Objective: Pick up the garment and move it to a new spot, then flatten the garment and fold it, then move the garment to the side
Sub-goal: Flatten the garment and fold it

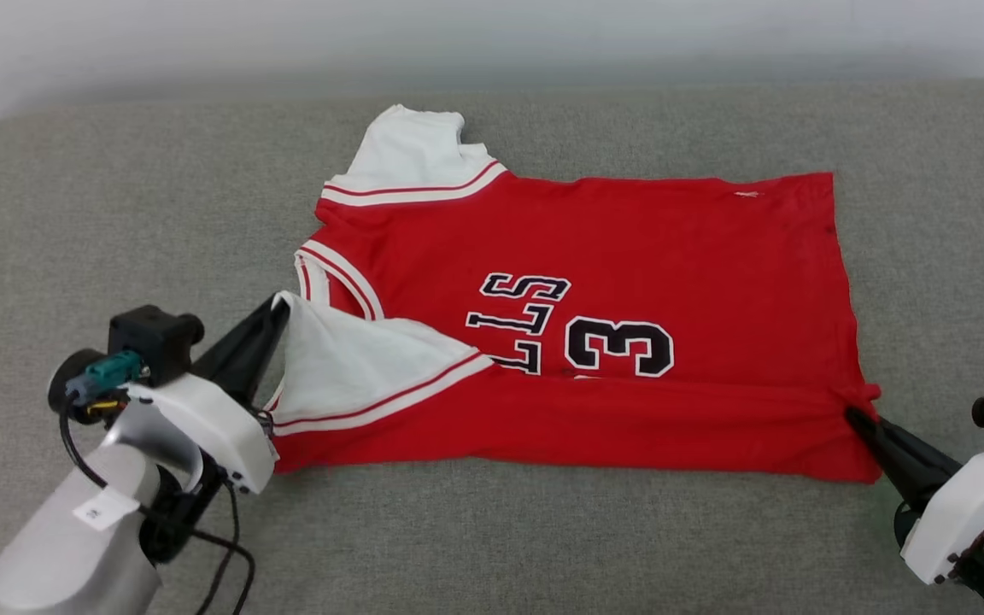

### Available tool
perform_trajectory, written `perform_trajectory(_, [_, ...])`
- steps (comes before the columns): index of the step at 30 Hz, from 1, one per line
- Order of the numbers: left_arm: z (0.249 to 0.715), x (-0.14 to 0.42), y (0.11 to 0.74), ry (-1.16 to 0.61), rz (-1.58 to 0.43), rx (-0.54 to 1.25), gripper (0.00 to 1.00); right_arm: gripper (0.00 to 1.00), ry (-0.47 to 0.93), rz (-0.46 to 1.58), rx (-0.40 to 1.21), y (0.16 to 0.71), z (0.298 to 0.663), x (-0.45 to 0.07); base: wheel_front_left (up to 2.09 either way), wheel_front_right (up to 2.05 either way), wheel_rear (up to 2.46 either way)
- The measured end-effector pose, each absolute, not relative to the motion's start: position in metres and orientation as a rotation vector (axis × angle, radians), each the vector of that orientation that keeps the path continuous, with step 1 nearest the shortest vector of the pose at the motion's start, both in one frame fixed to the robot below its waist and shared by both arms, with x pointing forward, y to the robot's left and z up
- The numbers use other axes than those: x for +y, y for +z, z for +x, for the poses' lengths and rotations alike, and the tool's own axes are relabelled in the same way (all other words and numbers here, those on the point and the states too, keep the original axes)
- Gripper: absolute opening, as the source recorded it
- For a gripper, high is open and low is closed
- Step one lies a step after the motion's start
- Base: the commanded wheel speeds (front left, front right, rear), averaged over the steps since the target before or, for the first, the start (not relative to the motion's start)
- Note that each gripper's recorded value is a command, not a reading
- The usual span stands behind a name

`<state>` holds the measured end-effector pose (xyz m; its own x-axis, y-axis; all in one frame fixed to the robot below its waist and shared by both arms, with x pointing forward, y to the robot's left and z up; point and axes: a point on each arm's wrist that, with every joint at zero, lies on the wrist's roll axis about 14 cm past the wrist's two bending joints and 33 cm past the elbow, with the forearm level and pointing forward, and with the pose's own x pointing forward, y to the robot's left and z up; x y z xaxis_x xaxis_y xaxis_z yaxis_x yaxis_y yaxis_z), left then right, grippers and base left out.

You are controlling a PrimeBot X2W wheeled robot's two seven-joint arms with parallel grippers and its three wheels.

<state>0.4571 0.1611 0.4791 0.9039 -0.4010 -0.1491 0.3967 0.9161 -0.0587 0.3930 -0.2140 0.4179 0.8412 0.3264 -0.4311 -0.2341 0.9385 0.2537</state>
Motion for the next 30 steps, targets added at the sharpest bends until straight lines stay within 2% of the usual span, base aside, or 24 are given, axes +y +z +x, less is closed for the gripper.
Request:
perform_trajectory(7, [0.484,0.168,0.444,-0.389,-0.005,0.247,0.00,0.00,0.272,0.201,0.546,0.398,0.403,-0.218,0.00,0.00,0.00])
perform_trajectory(18, [0.477,0.170,0.393,-0.365,-0.030,0.392,0.00,0.00,0.276,0.185,0.613,0.376,0.408,-0.213,0.00,0.00,0.00])
perform_trajectory(19, [0.476,0.169,0.392,-0.363,-0.036,0.395,0.00,0.05,0.275,0.189,0.611,0.376,0.408,-0.213,0.00,0.00,0.00])
perform_trajectory(20, [0.476,0.169,0.392,-0.358,-0.044,0.396,0.00,0.21,0.274,0.192,0.610,0.377,0.408,-0.213,0.00,0.00,0.00])
perform_trajectory(21, [0.475,0.170,0.392,-0.351,-0.053,0.396,0.31,0.47,0.272,0.194,0.602,0.379,0.408,-0.213,0.00,0.00,0.00])
perform_trajectory(22, [0.474,0.172,0.394,-0.347,-0.054,0.392,1.00,1.00,0.267,0.197,0.590,0.382,0.409,-0.214,0.00,0.00,0.00])
perform_trajectory(30, [0.477,0.186,0.432,-0.342,-0.010,0.306,1.00,1.00,0.261,0.222,0.463,0.413,0.412,-0.216,0.00,0.00,0.00])
